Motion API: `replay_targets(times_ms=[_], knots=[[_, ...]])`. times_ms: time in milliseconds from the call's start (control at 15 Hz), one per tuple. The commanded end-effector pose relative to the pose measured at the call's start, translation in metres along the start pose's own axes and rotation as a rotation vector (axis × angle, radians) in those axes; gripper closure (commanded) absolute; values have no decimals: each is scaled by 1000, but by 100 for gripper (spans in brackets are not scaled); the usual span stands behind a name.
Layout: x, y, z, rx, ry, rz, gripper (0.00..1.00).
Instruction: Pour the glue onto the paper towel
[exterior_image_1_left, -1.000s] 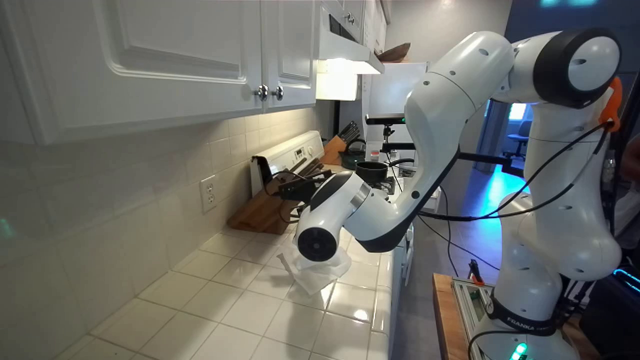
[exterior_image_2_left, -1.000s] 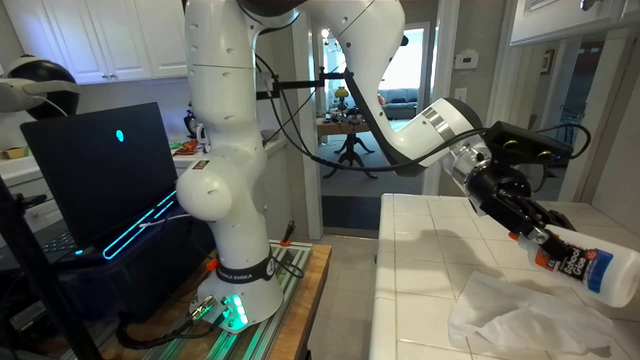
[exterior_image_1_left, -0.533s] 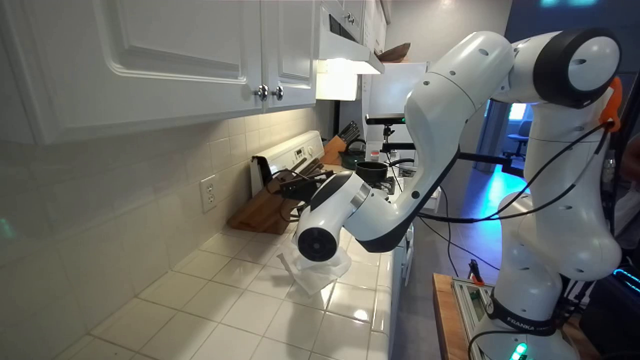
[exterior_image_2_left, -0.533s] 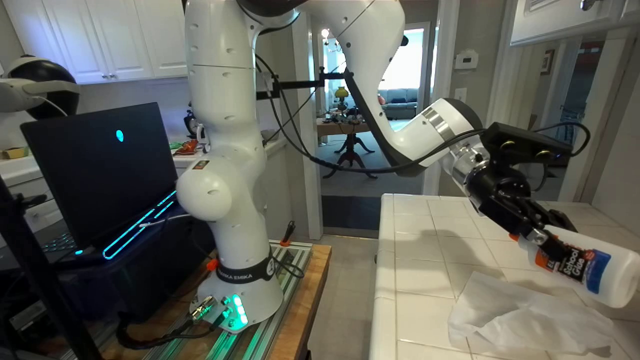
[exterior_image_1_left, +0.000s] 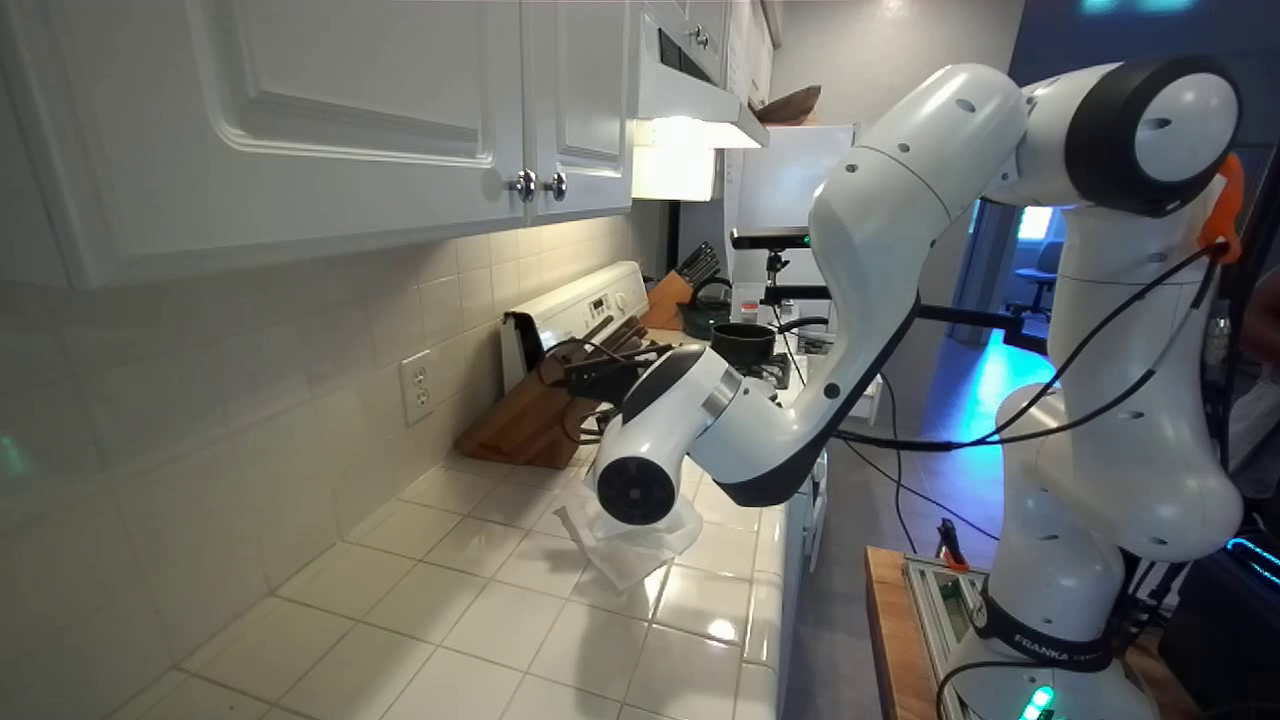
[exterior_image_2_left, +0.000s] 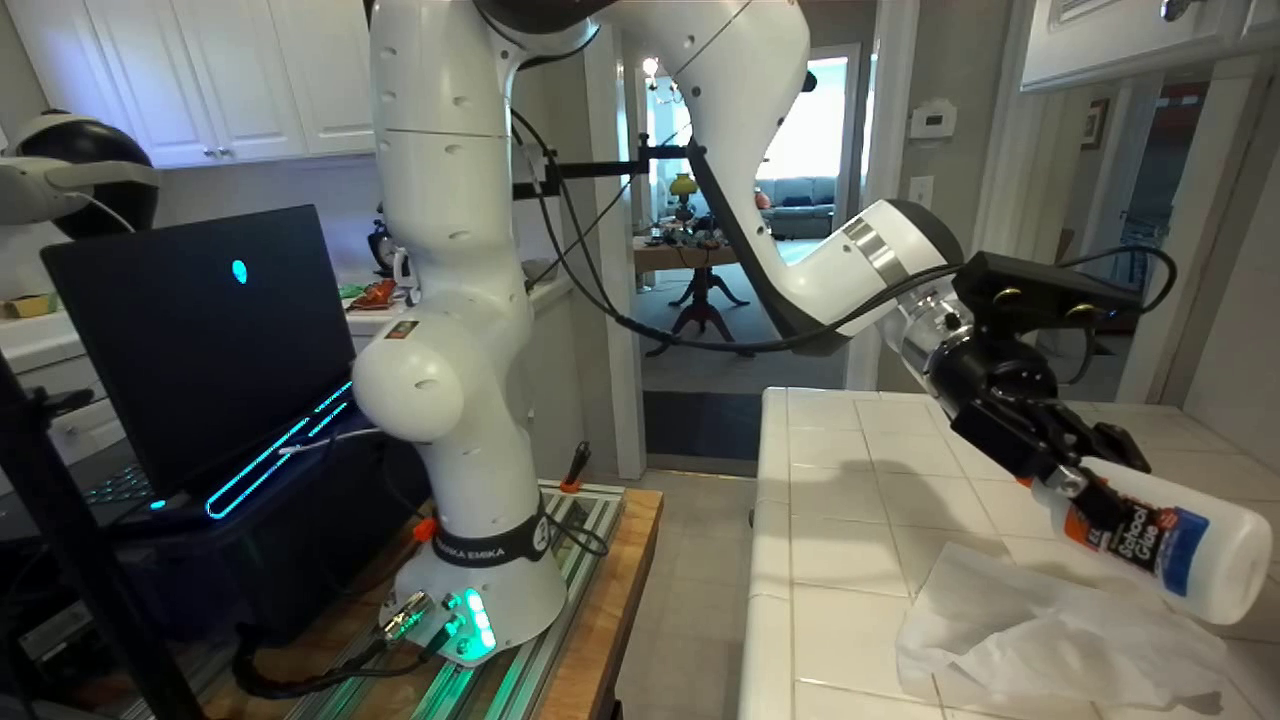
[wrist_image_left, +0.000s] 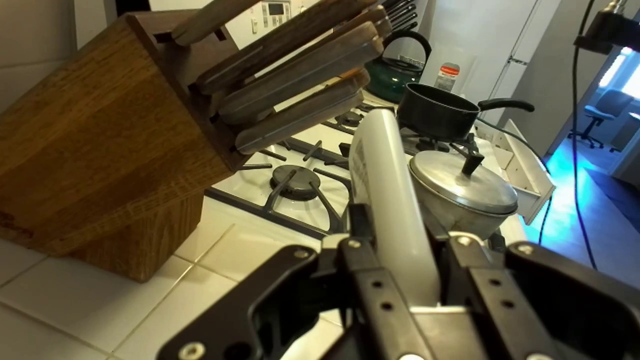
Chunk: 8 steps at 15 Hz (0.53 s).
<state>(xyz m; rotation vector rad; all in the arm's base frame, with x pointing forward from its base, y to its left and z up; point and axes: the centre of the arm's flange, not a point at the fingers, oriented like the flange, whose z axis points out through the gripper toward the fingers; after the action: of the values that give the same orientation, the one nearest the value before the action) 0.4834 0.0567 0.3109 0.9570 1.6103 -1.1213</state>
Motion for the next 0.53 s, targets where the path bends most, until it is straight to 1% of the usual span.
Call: replay_targets(times_ms=[0,467], knots=[[9,-4,4,17,-19,-28,94],[26,-4,8,46,-13,-64,94]])
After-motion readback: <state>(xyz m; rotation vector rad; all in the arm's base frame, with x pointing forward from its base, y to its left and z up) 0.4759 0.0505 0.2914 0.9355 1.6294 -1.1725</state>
